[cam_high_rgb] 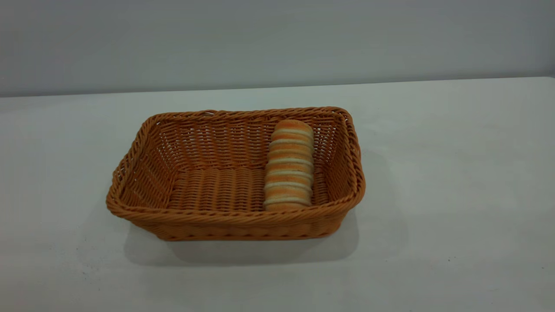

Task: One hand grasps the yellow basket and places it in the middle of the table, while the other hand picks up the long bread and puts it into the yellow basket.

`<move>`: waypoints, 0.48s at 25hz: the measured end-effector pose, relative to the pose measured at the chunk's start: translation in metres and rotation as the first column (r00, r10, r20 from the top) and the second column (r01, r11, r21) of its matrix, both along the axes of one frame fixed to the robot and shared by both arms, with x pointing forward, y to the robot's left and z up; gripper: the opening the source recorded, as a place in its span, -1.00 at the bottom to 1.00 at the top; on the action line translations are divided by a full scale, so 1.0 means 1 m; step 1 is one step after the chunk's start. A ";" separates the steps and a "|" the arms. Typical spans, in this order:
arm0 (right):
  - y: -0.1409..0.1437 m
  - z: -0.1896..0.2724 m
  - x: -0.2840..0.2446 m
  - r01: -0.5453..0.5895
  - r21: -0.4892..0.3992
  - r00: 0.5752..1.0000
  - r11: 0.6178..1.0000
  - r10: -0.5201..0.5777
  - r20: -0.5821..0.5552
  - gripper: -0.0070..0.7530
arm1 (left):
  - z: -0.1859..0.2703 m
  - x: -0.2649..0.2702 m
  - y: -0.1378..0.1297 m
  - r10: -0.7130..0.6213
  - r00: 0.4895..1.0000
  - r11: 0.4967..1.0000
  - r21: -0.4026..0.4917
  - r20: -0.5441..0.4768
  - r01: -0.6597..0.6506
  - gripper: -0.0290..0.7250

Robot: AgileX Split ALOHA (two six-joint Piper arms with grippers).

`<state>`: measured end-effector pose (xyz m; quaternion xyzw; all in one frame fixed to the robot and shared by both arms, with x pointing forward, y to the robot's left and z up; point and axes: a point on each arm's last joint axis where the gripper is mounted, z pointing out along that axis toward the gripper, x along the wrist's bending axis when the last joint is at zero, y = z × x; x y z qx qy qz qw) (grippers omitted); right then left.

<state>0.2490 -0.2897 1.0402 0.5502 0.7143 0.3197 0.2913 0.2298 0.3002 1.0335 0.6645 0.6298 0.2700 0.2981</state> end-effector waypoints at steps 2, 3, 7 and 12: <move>-0.001 0.000 -0.007 0.031 0.003 0.998 1.000 -0.031 0.052 -0.13 | 0.000 -0.002 0.000 0.014 1.000 1.000 -0.001 0.014 -0.014 0.54; -0.001 0.000 -0.012 0.042 0.005 0.996 0.999 -0.042 0.081 -0.13 | 0.000 -0.003 0.000 0.020 0.999 1.000 -0.001 0.026 -0.020 0.54; 0.000 -0.001 -0.018 0.060 0.008 0.991 0.998 -0.061 0.121 -0.13 | -0.001 -0.008 0.000 0.029 0.998 1.000 -0.003 0.061 -0.029 0.54; 0.000 -0.001 -0.018 0.064 0.008 0.990 0.998 -0.064 0.122 -0.13 | -0.001 -0.009 0.000 0.029 0.997 1.000 -0.003 0.066 -0.029 0.54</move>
